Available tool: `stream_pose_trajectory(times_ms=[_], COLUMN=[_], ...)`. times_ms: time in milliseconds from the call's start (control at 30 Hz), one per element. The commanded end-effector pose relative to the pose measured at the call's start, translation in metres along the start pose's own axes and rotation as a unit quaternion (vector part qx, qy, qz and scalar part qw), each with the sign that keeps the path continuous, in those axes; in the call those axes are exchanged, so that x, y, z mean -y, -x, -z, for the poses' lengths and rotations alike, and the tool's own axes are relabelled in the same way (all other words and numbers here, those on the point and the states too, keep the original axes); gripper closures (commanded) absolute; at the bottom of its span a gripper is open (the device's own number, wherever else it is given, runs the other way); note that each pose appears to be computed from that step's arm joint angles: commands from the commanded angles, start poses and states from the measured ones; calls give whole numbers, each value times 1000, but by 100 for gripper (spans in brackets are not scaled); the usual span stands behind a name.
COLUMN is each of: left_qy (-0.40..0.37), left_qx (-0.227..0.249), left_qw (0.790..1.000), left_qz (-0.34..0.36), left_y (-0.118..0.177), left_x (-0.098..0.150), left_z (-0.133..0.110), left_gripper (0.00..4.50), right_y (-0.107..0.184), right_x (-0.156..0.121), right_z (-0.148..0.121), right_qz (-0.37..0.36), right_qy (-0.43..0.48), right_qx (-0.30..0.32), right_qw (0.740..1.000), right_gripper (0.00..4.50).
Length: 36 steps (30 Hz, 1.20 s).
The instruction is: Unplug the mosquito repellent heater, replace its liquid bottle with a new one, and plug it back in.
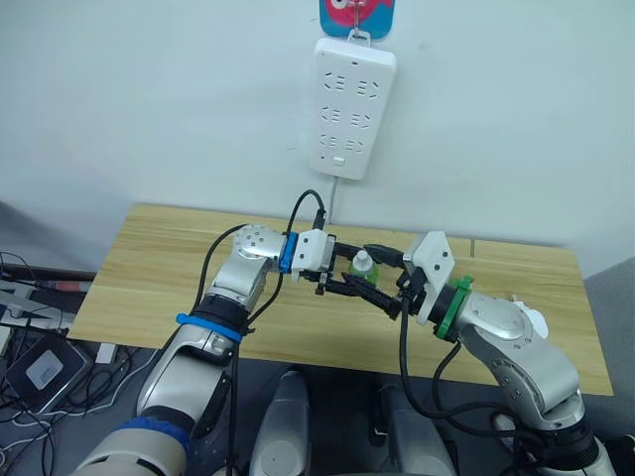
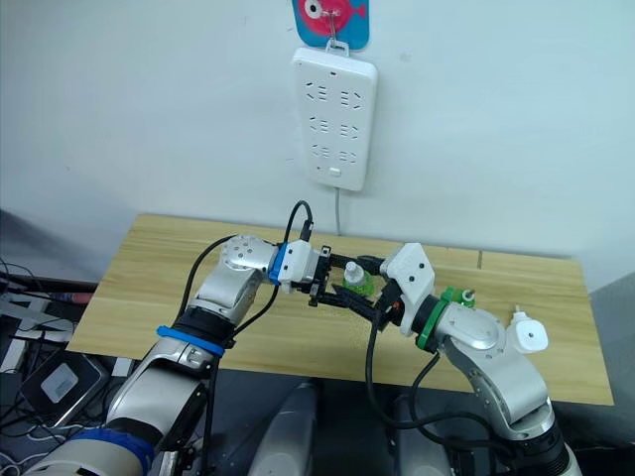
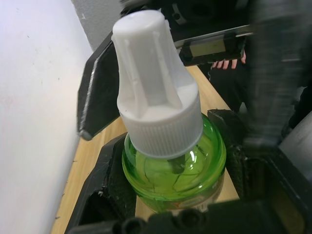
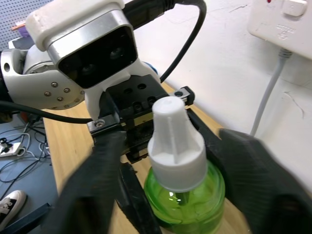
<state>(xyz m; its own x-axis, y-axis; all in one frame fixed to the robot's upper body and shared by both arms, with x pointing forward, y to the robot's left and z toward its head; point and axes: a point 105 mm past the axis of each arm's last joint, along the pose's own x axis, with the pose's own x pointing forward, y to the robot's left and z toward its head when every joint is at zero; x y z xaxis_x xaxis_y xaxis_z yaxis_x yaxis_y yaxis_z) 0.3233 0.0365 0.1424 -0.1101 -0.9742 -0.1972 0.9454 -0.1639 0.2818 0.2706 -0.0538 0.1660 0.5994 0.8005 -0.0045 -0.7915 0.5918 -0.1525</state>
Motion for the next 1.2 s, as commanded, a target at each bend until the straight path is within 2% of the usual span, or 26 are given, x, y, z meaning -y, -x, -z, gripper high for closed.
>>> stream_pose_trajectory(times_ms=[33, 100, 267, 333, 400, 500, 567, 700, 867, 1000, 1167, 1200], left_qy=[-19, -19, -18, -18, -18, -23, -24, -23, -11, -10, -8, -8], left_qx=[8, 7, 8, 8, 11, 9, 7, -3, -9, -9, -7, -7], left_qw=[1000, 1000, 1000, 1000, 999, 997, 994, 990, 991, 994, 997, 998], left_qz=[-4, -4, -2, 6, 25, 75, 102, 136, 131, 105, 72, 68], left_y=[2, 2, 2, 3, 4, 5, 6, 10, 16, 17, 17, 17], left_x=[-1, 0, 1, 4, 11, 29, 42, 65, 70, 60, 46, 44], left_z=[-7, -6, -5, -5, -5, -6, -7, -7, -5, -4, -3, -3], left_gripper=[221, 221, 221, 221, 221, 221, 221, 221, 221, 221, 221, 221], right_y=[0, 0, -3, -8, -14, -16, -19, -30, -31, -19, 5, 9], right_x=[0, 0, -3, -13, -24, -26, -22, -15, -15, -11, 3, 6], right_z=[-9, -9, -13, -15, -20, -23, -23, -27, -25, -23, -20, -19], right_qz=[0, -1, -22, -77, -170, -299, -355, -426, -452, -439, -378, -364], right_qy=[10, 10, 11, 23, 40, 77, 86, 106, 87, 72, 74, 73], right_qx=[22, 24, 31, 32, 33, 20, 9, 1, -8, -17, -31, -34], right_qw=[1000, 1000, 999, 996, 984, 951, 931, 898, 888, 896, 923, 928], right_gripper=[282, 341, 343, 343, 343, 343, 343, 343, 343, 204, 19, 4])
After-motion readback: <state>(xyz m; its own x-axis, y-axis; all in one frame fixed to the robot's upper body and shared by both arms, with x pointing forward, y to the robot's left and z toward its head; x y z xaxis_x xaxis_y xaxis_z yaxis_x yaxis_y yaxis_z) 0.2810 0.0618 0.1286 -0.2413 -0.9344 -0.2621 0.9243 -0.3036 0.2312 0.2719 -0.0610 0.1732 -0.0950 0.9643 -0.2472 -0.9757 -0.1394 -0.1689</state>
